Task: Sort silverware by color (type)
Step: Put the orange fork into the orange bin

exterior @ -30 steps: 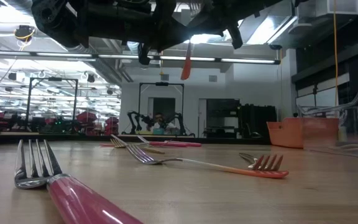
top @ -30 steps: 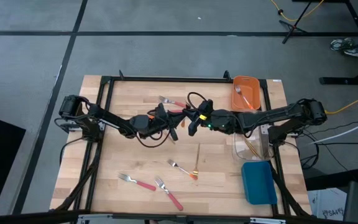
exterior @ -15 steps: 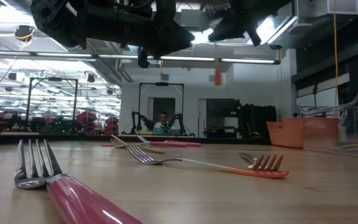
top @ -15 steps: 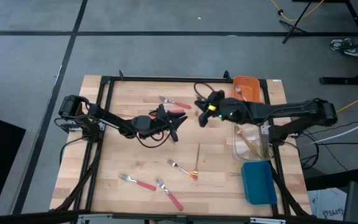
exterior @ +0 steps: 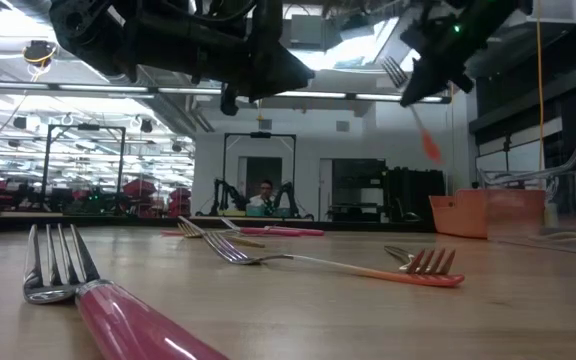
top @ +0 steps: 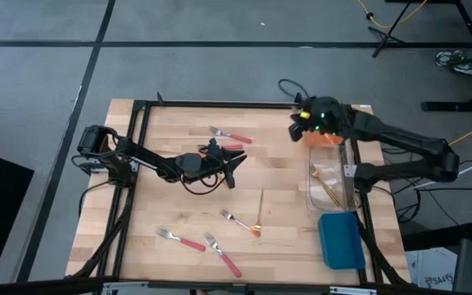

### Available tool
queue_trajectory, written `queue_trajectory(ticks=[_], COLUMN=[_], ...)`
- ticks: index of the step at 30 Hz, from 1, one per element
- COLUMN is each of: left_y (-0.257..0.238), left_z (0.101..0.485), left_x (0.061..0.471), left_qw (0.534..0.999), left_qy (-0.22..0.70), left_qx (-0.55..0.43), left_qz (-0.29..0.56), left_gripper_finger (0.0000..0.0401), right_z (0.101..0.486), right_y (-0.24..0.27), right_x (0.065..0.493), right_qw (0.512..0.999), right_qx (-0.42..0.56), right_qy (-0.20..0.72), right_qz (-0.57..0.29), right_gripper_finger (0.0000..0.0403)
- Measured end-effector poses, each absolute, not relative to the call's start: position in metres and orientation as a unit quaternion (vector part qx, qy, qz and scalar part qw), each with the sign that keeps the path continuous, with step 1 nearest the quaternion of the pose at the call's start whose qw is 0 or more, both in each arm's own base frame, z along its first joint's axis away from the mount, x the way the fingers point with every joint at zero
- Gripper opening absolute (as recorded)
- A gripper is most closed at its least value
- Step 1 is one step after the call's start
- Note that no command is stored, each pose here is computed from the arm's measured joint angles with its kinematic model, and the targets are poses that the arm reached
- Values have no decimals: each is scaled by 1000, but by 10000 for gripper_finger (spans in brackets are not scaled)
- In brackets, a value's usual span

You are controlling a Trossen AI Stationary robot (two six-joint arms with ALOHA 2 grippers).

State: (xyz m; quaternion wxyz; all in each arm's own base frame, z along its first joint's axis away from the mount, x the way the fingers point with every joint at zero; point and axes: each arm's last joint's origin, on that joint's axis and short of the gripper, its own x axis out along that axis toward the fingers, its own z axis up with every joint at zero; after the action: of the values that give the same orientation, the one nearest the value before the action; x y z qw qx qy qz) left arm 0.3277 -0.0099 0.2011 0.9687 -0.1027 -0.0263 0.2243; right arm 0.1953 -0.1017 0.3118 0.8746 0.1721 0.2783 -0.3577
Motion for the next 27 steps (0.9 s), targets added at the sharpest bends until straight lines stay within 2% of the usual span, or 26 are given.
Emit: queue_trajectory(ticks=[12, 19, 27], left_y=[-10, -10, -8], left_z=[200, 200, 200], left_x=[328, 328, 328], left_qw=[969, 969, 968], left_qy=[-20, -20, -20], left_qx=[-100, -99, -99], left_qz=[227, 227, 230], left_gripper_finger=[82, 82, 82], right_z=[308, 300, 291], right_y=[-167, -177, -182], right_x=[142, 114, 107], right_qw=[836, 794, 774], right_qx=[231, 243, 246], right_qy=[275, 327, 374], right_qz=[-415, -451, -448], right_gripper_finger=[0, 0, 0])
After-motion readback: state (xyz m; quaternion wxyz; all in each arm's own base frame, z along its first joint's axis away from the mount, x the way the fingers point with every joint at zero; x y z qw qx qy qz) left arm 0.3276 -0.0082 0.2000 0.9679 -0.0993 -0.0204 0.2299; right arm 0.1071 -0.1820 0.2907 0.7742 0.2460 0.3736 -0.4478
